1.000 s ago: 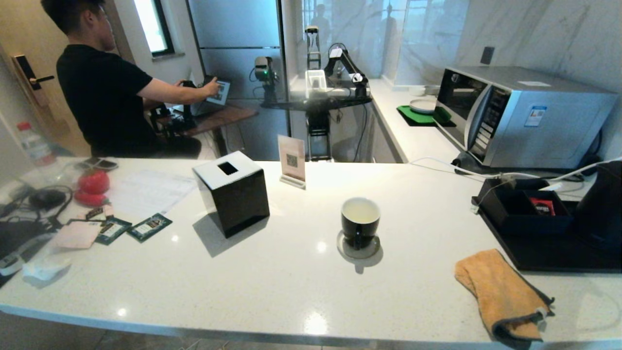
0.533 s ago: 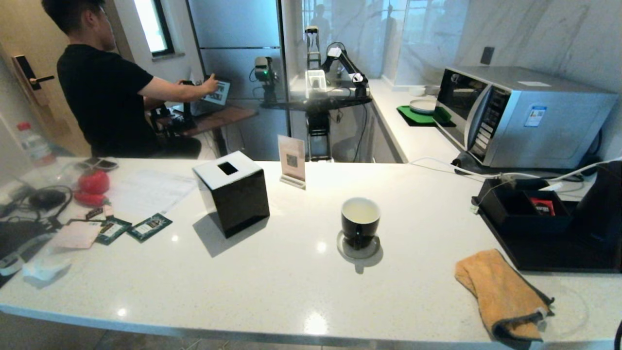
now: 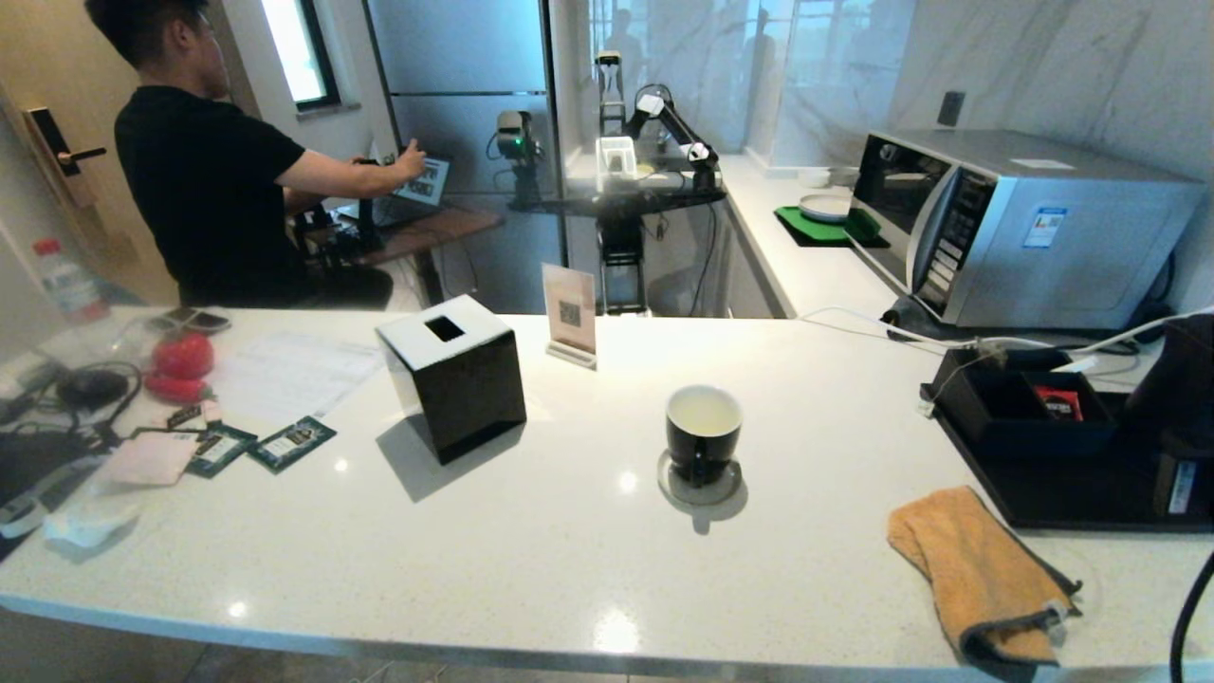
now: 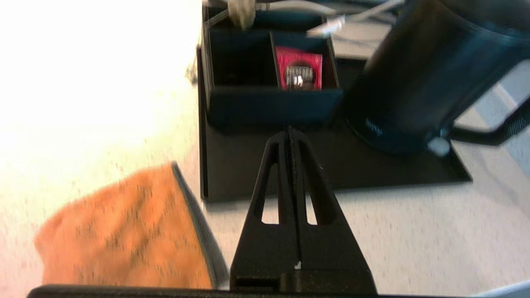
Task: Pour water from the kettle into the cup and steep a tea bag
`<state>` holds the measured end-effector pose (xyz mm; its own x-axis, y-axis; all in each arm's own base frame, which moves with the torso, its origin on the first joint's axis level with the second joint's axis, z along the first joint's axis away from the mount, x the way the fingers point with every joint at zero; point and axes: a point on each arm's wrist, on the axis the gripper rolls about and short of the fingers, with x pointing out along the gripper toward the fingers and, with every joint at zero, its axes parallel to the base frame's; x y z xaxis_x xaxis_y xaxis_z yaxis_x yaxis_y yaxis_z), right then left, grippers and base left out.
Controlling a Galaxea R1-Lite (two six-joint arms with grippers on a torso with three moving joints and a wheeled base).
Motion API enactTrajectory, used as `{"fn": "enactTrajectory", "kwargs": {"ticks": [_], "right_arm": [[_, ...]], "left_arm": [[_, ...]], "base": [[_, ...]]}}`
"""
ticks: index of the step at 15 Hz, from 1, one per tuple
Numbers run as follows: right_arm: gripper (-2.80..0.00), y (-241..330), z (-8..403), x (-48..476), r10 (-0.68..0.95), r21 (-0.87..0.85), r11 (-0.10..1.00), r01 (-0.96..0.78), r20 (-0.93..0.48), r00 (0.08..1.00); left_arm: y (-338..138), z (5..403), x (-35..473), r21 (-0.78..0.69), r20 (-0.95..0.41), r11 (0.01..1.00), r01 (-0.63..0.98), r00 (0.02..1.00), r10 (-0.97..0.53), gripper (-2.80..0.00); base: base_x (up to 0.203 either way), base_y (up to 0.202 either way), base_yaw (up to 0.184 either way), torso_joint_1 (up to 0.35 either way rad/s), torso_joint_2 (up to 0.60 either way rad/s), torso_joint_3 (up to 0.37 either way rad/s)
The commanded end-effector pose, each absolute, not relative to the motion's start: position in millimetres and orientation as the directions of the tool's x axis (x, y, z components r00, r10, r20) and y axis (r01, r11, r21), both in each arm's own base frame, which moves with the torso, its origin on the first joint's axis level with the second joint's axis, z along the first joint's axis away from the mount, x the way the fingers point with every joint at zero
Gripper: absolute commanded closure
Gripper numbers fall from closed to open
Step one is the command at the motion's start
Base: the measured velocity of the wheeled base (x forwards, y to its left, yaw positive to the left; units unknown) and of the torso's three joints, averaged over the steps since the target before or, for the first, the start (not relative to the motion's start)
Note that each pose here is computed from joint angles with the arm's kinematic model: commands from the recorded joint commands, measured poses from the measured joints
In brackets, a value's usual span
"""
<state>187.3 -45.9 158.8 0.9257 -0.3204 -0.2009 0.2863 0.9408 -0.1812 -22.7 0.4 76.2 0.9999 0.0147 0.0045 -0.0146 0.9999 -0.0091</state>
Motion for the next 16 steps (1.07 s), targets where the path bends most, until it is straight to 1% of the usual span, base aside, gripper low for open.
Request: {"fn": "enactTrajectory", "kwargs": {"ticks": [1, 4, 7, 16], "right_arm": [[0.0, -50, 169, 208, -0.321, -0.179, 0.94, 0.29, -0.172, 0.931], [0.0, -58, 189, 238, -0.327, -0.176, 0.936, 0.305, -0.117, 0.938], [0.0, -63, 205, 263, -0.326, -0.178, 0.936, 0.303, -0.121, 0.937], [0.0, -73, 221, 311, -0.309, -0.182, 0.946, 0.267, -0.266, 0.913]], "left_arm": [[0, 76, -23, -0.009, 0.005, 1.0, -0.015, 1.0, 0.015, 0.0], [0, 76, -23, -0.01, 0.005, 1.0, -0.015, 1.0, 0.015, 0.0], [0, 76, -23, -0.009, 0.005, 1.0, -0.015, 1.0, 0.015, 0.0], [0, 76, -23, -0.01, 0.006, 1.0, -0.015, 1.0, 0.015, 0.0]], "base": [[0.0, 0.0, 0.0, 0.0, 0.0, 0.0], [0.0, 0.0, 0.0, 0.0, 0.0, 0.0], [0.0, 0.0, 0.0, 0.0, 0.0, 0.0], [0.0, 0.0, 0.0, 0.0, 0.0, 0.0]]}}
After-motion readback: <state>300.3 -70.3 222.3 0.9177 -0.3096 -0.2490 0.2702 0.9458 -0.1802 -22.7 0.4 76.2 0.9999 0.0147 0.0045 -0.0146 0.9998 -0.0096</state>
